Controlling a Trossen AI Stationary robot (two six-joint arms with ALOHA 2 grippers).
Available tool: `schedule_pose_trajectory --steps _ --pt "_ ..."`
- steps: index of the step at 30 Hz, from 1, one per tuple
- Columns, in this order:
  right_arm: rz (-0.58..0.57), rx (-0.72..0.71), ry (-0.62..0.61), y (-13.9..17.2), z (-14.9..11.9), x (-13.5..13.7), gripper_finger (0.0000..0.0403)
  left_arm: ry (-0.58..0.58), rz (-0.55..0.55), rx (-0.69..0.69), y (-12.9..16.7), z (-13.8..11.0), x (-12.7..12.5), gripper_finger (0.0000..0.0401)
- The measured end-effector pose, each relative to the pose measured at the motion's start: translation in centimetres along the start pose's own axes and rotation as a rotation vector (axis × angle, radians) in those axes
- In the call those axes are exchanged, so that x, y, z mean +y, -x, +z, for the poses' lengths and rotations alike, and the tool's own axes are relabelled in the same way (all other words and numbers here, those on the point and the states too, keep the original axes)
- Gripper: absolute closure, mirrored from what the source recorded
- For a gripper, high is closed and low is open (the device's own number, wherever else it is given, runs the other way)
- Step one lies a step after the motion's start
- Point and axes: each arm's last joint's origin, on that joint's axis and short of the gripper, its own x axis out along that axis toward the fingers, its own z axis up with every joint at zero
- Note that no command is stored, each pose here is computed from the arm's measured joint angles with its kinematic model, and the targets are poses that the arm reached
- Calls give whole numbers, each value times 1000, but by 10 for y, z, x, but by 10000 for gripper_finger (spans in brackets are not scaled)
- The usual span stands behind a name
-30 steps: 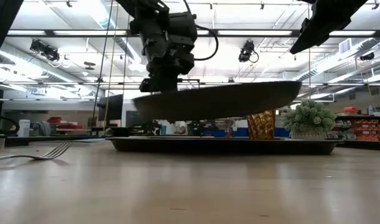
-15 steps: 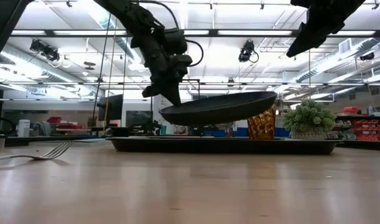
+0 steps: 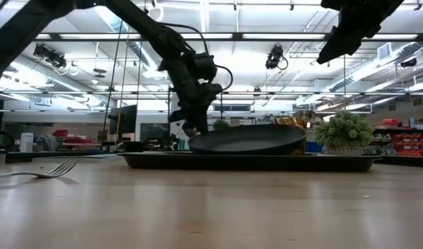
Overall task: Pick and place plate/cup/fork/spoon on tray
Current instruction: Put the black plate on the black tray to the bottom left of the orange cup
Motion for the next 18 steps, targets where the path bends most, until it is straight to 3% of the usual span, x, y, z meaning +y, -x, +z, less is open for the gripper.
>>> schedule_pose_trajectory --steps 7,18 --pt "1 1 -1 0 0 0 271 -26 11 22 -11 16 -2 399" --pt "1 5 -6 0 -1 0 271 -45 8 28 -18 16 -11 396"
